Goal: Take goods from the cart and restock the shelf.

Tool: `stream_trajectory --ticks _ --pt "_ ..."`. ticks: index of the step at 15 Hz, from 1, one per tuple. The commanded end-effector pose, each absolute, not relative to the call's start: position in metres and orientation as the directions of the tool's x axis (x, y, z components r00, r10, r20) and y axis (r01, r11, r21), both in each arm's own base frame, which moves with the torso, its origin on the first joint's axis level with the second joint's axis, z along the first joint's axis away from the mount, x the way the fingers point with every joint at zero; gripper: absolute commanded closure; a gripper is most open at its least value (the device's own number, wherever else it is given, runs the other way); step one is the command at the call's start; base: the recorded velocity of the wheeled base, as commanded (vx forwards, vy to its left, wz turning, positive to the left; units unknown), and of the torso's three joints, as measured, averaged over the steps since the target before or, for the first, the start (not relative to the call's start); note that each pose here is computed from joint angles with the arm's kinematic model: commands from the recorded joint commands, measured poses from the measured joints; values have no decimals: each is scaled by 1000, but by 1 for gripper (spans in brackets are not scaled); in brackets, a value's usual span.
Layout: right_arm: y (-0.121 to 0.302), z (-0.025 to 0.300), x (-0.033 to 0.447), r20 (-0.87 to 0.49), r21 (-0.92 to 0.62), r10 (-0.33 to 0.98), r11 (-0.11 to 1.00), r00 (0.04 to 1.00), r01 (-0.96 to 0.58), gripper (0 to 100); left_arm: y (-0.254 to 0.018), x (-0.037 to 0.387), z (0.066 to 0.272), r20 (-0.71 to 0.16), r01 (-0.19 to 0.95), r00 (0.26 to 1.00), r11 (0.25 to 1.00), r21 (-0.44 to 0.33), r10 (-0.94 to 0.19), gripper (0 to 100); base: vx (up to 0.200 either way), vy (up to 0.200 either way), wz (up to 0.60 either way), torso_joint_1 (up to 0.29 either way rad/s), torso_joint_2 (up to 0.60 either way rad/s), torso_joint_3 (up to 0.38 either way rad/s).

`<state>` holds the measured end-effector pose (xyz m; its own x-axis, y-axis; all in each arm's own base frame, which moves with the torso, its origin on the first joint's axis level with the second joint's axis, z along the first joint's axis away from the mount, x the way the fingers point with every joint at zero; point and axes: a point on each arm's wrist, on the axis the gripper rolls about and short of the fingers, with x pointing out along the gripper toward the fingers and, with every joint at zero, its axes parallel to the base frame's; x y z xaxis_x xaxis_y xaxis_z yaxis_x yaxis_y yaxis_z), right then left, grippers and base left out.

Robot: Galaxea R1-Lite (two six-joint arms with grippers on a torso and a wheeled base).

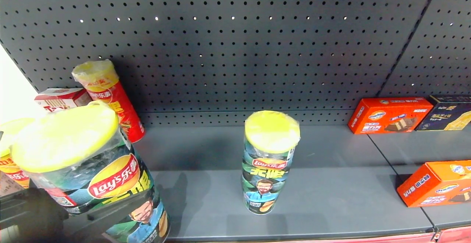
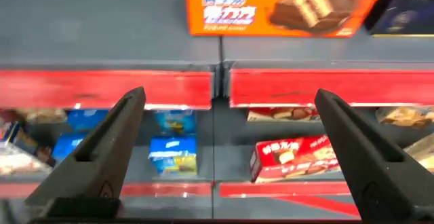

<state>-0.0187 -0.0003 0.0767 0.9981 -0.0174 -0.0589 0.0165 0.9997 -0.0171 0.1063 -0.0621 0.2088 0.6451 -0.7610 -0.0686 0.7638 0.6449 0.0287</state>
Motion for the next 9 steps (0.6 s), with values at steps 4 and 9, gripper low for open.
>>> stream_trajectory --ticks 4,9 --pt "0 75 -23 -3 -11 -29 1000 1000 29 0 -62 106 215 -44 763 646 645 42 -762 100 0 0 0 0 0 0" --pt "0 75 -23 -3 -11 -29 1000 1000 29 0 -70 117 233 -14 771 635 633 68 -772 100 0 0 0 0 0 0"
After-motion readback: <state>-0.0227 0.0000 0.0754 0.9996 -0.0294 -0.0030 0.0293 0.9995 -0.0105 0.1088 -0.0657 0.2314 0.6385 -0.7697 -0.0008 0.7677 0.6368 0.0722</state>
